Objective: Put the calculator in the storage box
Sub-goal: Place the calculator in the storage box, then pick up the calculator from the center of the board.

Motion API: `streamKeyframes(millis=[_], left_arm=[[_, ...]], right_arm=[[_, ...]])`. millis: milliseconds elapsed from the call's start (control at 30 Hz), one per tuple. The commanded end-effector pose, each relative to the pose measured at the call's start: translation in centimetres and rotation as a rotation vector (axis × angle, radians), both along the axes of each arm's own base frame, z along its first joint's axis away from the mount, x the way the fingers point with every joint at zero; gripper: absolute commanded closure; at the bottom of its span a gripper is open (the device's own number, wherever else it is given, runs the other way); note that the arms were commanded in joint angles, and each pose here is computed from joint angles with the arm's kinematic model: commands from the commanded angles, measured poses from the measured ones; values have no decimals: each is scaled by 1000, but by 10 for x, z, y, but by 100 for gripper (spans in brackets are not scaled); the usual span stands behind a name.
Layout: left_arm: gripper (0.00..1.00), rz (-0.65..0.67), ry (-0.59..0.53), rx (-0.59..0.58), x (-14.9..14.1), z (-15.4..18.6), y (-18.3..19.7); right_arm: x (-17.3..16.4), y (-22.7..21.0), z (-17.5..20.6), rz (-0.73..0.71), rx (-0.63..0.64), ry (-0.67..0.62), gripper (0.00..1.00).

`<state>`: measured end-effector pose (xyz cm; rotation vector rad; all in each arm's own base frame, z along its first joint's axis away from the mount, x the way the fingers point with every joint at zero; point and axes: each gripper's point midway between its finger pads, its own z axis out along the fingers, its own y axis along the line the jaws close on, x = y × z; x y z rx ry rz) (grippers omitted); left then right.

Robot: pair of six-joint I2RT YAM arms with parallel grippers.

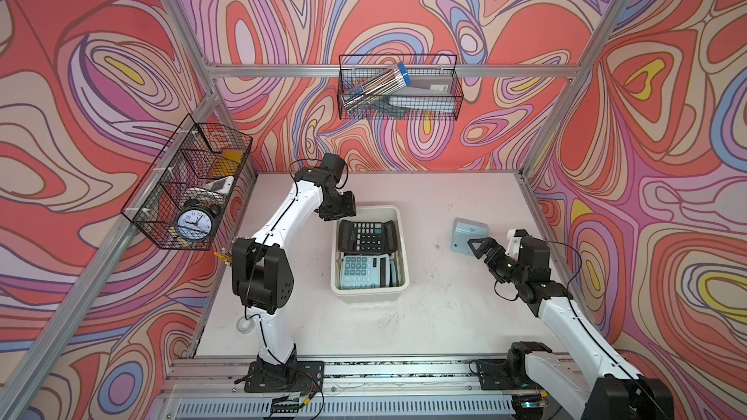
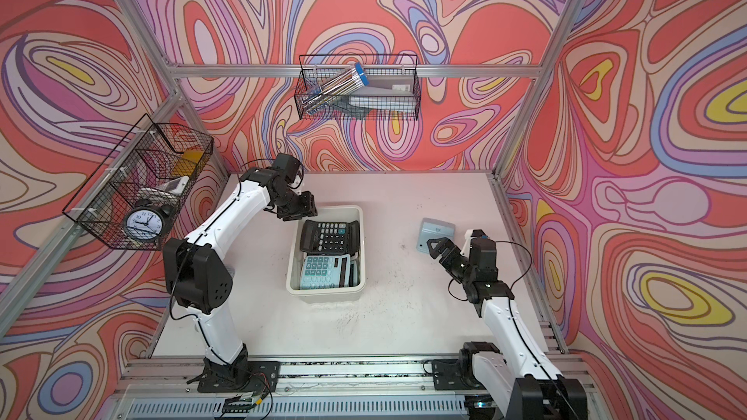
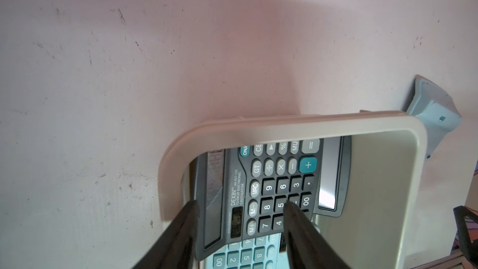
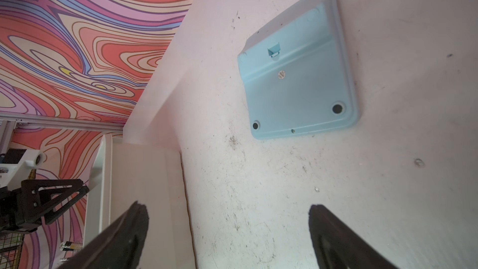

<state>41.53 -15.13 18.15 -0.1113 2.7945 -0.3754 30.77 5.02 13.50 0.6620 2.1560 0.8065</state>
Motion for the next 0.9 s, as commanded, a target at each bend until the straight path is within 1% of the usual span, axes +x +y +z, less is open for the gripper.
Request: streamKeyframes(millis=[0,100,167,300,433,600,800,867], left_arm=[[28,-41,-73,-3,-6,35,-17],[14,-91,-122,-3,-7,54,-40],[2,-122,-152,-21,-6,65,-56],[1,-179,-213,-70,-1,83,-94],[1,-229,-246,-106,6,90,-127],[1,-287,-279,-185,15,91,-178],[1,-343,-296,-307,24,70,-245],[1,-348,-280,-346,27,54,-265]], right_arm=[[10,-4,13,12,-56,-23,2],[19,-8,16,7,-88,-9,2],[26,-12,17,0,-116,10,2],[43,-22,24,-14,-164,37,2],[56,-36,26,-49,-211,56,2],[69,-61,21,-109,-204,85,2],[76,-90,3,-166,-147,115,2],[77,-97,-6,-174,-123,126,2]])
